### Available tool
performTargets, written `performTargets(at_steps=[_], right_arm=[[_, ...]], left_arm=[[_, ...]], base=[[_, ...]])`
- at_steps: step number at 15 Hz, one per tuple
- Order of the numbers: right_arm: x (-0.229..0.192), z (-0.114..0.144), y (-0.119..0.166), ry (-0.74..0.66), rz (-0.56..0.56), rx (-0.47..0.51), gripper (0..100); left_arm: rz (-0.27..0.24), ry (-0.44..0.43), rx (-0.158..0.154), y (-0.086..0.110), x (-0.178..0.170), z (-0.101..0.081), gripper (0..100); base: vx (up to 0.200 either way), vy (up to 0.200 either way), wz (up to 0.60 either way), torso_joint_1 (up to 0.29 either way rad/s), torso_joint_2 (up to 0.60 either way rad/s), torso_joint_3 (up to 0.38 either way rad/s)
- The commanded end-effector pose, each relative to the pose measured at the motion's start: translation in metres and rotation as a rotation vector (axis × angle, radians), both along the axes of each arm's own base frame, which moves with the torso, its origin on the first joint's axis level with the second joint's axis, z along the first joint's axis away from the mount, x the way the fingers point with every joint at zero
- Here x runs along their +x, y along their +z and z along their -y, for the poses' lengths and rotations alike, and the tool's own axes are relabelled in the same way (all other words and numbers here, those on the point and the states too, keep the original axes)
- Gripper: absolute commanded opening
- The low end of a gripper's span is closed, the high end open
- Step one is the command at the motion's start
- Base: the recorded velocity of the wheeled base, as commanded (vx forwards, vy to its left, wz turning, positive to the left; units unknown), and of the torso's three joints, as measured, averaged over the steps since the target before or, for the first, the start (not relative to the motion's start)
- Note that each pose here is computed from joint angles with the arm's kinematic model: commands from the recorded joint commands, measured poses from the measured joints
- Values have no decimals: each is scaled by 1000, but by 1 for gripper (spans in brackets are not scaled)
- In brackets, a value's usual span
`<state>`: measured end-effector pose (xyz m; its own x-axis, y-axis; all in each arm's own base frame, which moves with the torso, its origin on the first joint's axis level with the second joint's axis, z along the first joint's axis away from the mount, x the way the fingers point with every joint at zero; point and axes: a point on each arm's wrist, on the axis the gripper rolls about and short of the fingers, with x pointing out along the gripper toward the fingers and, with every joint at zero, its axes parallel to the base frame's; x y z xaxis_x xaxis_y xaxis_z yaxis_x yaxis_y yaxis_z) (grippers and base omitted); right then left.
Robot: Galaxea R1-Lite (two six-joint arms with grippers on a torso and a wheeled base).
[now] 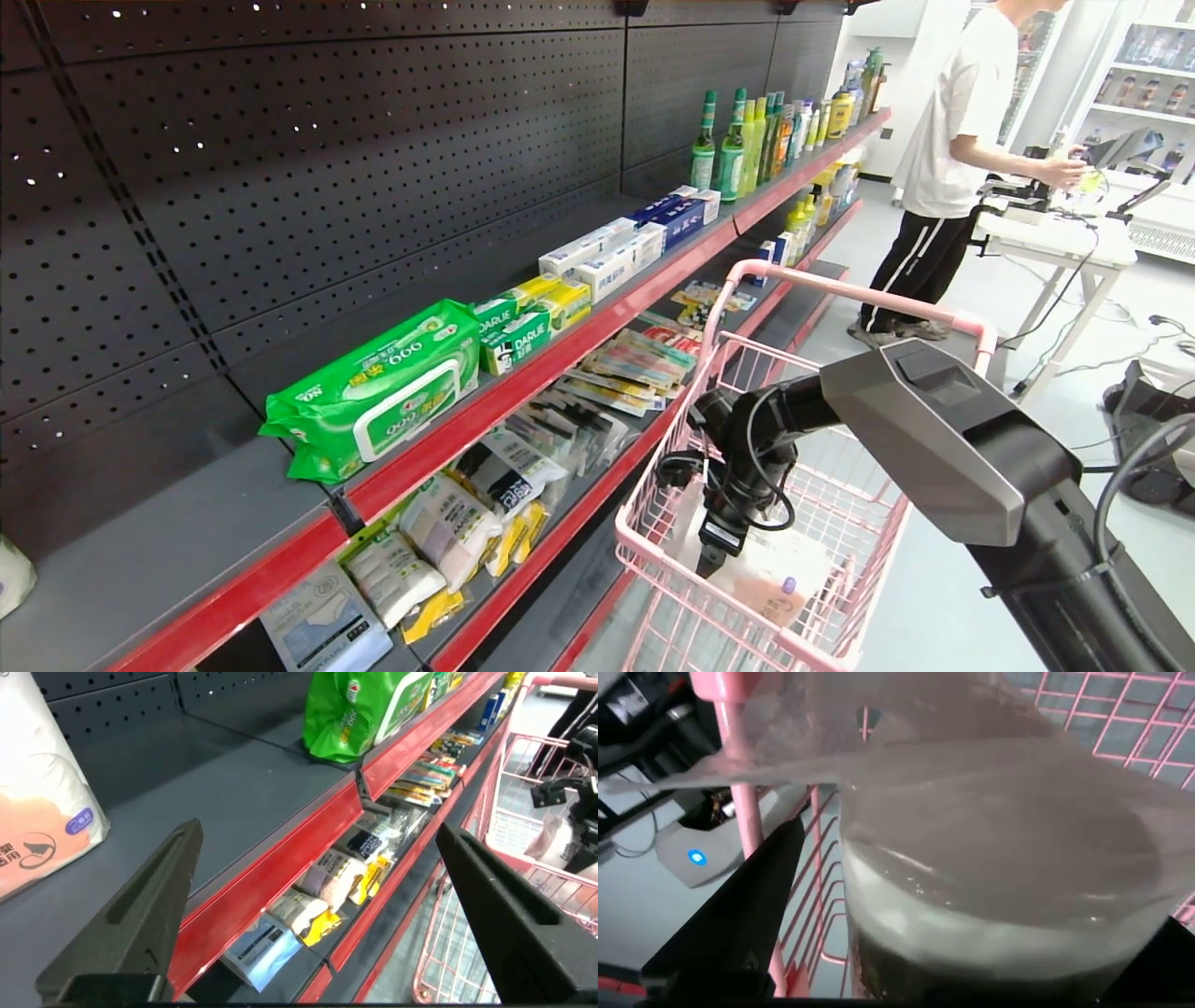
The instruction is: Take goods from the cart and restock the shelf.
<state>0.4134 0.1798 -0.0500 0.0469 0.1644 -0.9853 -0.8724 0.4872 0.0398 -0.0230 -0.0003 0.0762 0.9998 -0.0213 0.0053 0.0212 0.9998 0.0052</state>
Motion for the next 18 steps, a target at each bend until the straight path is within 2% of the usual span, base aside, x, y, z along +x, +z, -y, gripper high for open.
performTargets(at_steps=[1, 12, 15, 18], right_arm=[[3, -4, -1, -19, 5, 11, 100], [3, -5, 0, -47, 11, -15, 100], [6, 0, 11, -62, 40, -74, 100], [8, 1, 27, -71, -5, -99, 100]], left_arm=[[-1, 0, -1, 0, 0, 0, 100], [-1, 0, -1, 0, 0, 0, 100], [-1, 0, -1, 0, 0, 0, 100], [-2, 0, 0, 0, 0, 0, 100]], base=[[0, 0, 0, 0, 0, 0], [0, 0, 0, -42, 99, 57], [0, 0, 0, 0, 0, 0], [0, 0, 0, 0, 0, 0]])
